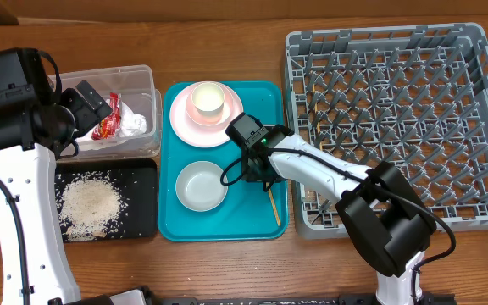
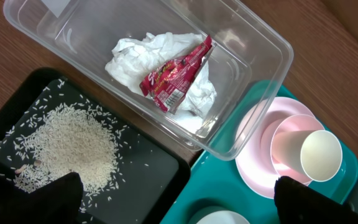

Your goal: Sort waste into correct bins and load items into the dishwasher

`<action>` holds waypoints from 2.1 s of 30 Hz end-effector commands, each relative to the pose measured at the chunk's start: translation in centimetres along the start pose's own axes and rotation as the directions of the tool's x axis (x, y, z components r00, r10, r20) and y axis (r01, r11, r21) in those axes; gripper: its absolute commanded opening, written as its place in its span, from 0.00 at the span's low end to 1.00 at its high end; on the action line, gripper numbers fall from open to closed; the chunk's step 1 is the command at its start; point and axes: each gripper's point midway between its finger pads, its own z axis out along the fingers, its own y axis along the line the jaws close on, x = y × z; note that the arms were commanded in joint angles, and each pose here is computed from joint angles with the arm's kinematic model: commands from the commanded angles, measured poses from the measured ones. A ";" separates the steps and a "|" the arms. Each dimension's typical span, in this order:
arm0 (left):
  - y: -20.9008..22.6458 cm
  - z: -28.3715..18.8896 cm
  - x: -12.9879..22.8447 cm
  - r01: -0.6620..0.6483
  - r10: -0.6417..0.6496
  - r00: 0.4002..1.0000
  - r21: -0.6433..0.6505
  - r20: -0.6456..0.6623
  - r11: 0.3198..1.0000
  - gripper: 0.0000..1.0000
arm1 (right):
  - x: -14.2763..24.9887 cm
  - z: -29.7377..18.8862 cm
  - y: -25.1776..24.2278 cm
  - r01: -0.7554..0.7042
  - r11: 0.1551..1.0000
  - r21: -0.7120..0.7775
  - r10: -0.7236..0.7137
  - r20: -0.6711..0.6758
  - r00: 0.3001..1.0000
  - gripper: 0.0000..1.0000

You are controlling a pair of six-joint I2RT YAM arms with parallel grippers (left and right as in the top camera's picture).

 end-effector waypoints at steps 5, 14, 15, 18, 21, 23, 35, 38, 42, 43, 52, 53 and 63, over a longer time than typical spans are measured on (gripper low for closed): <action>-0.3 -1.0 -0.5 -0.014 0.013 0.999 0.007 0.035 1.000 1.00 | 0.2 0.4 -0.5 0.043 0.999 0.017 -0.043 -0.003 0.999 0.30; -0.3 -1.0 -0.5 -0.014 0.013 0.999 0.007 0.035 1.000 1.00 | 0.3 0.6 -1.0 0.069 0.997 0.036 -0.068 -0.004 0.998 0.22; -0.3 -1.0 -0.5 -0.014 0.014 0.999 0.007 0.035 1.000 1.00 | 0.3 0.6 -1.0 0.069 0.997 0.036 -0.068 -0.003 0.998 0.18; -0.3 -1.0 -0.5 -0.014 0.013 0.999 0.007 0.035 1.000 1.00 | 0.0 0.5 -0.9 0.067 0.997 0.039 -0.068 0.011 0.998 0.14; -0.3 -1.0 -0.5 -0.014 0.014 0.999 0.007 0.035 1.000 1.00 | -0.4 0.3 -0.7 0.066 0.997 0.033 -0.067 0.022 0.998 0.12; -0.3 -1.0 -0.5 -0.014 0.013 0.999 0.007 0.035 1.000 1.00 | -0.6 0.1 -0.5 0.065 0.997 0.029 -0.066 0.028 0.997 0.08; -0.3 -1.0 -0.5 -0.014 0.013 0.999 0.007 0.035 1.000 1.00 | -4.1 -5.5 0.8 0.083 0.997 -0.011 -0.081 0.115 0.990 0.04; -0.3 -1.0 -0.5 -0.014 0.014 0.999 0.007 0.035 1.000 1.00 | -5.6 -8.7 1.0 0.117 0.992 -0.040 -0.109 0.171 0.979 0.04; -0.3 -1.0 -0.5 -0.014 0.014 0.999 0.007 0.035 1.000 1.00 | -7.9 -13.1 -0.6 0.131 0.991 -0.027 -0.119 0.259 0.959 0.04; -0.3 -1.0 -0.5 -0.014 0.013 0.999 0.007 0.035 1.000 1.00 | -8.5 -13.9 -1.5 0.111 0.994 -0.009 -0.104 0.279 0.955 0.04; -0.3 -1.0 -0.5 -0.014 0.013 0.999 0.007 0.035 1.000 1.00 | -11.0 -15.8 -10.9 0.137 0.979 0.153 -0.173 0.257 0.951 0.04; -0.3 -1.0 -0.5 -0.014 0.014 0.999 0.007 0.035 1.000 1.00 | -11.0 -15.7 -11.5 0.133 0.979 0.156 -0.169 0.248 0.954 0.04; -0.2 -1.0 -0.5 -0.013 0.013 0.999 0.007 0.035 1.000 1.00 | -11.4 -14.9 -15.5 0.047 0.992 0.120 -0.071 0.200 0.977 0.04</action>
